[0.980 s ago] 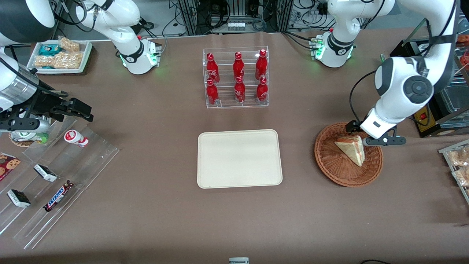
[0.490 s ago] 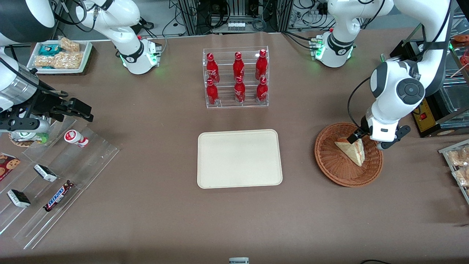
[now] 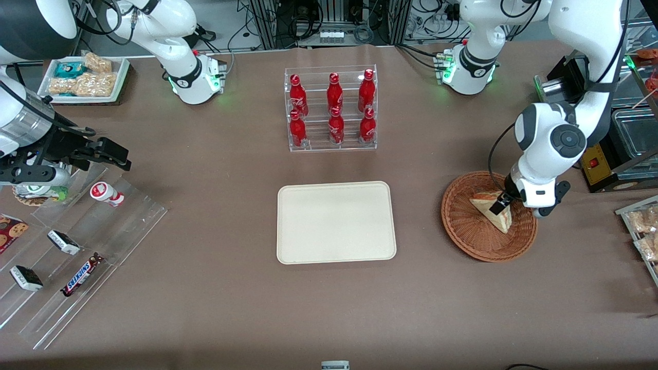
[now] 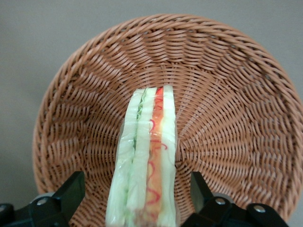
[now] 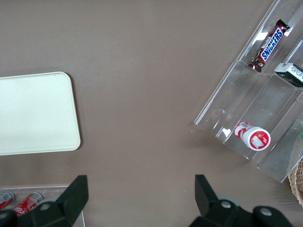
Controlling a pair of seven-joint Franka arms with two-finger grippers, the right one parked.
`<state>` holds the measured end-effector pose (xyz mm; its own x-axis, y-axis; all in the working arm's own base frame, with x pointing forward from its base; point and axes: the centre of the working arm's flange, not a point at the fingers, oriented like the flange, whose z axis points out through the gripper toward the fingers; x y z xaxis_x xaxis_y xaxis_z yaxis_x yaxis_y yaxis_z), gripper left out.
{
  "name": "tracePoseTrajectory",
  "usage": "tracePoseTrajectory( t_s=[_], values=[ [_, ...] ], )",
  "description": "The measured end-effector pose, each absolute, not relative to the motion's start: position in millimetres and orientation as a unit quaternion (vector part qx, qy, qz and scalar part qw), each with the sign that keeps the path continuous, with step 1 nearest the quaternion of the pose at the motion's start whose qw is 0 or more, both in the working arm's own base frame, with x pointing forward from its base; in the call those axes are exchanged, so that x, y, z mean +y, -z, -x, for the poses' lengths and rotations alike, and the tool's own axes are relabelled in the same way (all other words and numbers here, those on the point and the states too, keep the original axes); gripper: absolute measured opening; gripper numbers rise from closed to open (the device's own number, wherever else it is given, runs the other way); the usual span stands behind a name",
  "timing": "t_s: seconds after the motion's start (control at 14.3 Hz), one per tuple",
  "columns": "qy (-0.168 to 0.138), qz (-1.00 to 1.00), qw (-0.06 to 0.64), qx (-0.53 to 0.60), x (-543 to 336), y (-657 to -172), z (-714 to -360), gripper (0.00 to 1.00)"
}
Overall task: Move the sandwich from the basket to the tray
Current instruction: 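Lower the left gripper and close it on the wrapped sandwich, then lift the sandwich and carry it with the left gripper onto the tray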
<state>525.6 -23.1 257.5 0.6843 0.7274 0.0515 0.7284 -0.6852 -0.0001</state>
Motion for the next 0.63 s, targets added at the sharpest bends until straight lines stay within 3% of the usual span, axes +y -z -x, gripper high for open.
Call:
tracePoseTrajectory(
  t_s=[0.07, 0.35, 0.63],
  values=[
    [0.02, 0.912, 0.011, -0.41, -23, -251, -525, 0.97],
    [0.009, 0.897, 0.017, -0.442, -27, -249, -526, 0.54],
    [-0.008, 0.903, 0.031, -0.429, -47, -296, -553, 0.24]
  ],
)
